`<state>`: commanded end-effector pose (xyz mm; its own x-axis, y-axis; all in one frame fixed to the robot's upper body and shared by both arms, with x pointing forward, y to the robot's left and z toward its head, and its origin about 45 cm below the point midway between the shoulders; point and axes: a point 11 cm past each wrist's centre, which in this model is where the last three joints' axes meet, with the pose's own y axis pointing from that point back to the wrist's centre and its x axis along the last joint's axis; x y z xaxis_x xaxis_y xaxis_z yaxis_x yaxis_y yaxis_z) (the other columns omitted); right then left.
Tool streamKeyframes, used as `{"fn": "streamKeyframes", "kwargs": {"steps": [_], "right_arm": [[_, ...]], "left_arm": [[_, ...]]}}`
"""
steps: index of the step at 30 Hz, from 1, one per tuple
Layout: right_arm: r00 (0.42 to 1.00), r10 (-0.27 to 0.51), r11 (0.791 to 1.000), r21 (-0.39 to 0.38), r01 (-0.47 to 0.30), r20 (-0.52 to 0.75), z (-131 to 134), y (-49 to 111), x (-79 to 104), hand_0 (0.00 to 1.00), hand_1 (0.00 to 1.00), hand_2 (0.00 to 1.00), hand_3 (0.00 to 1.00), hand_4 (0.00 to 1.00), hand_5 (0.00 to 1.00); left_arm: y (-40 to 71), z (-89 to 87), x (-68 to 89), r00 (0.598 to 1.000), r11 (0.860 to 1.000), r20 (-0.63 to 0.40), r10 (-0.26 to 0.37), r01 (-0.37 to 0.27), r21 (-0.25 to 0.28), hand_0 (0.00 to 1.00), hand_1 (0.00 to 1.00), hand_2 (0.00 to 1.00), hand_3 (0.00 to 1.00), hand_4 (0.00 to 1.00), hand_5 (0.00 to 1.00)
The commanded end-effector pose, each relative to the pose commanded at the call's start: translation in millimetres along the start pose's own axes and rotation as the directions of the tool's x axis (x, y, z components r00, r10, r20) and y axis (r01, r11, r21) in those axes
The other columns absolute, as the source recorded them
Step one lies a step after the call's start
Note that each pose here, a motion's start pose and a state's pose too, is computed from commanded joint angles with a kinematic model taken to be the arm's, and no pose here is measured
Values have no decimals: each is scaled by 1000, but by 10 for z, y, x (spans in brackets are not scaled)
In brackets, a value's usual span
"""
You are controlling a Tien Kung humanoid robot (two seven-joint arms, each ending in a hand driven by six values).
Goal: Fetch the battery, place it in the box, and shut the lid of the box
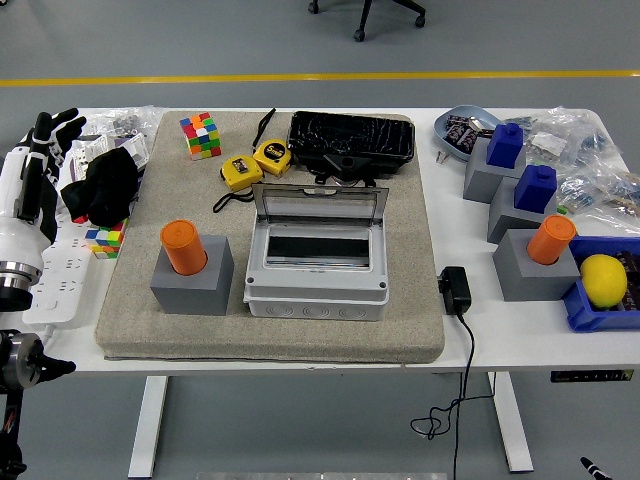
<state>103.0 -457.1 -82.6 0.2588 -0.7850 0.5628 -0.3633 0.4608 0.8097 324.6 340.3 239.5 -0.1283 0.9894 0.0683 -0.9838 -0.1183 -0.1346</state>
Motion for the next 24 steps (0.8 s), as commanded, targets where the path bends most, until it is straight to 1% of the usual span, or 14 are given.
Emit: {"fn": "streamKeyframes", "kwargs": {"steps": [11,12,23,24], "right_arm": [[1000,1,1000,1,-1,1,-10,-2,4,798,728,721,761,998,997],[1000,1,1000,1,-1,1,-10,-2,3,798,728,721,761,998,996],[1000,1,1000,2,-1,2,-15,-3,5,798,728,721,761,998,996],[1000,1,1000,2,-1,2,-14,-3,5,798,728,721,760,998,995]], "left_arm": [[-3,6,-12,1000,1000,-6,-11,11,-1,954,889,828,798,998,928],[-2,4,-14,1000,1000,-7,-12,12,-1,955,890,832,806,998,906],[3,3,-44,1000,1000,-1,-30,30,3,954,889,833,811,998,899],[4,2,-46,999,999,0,-33,33,3,968,919,882,870,998,703]]}}
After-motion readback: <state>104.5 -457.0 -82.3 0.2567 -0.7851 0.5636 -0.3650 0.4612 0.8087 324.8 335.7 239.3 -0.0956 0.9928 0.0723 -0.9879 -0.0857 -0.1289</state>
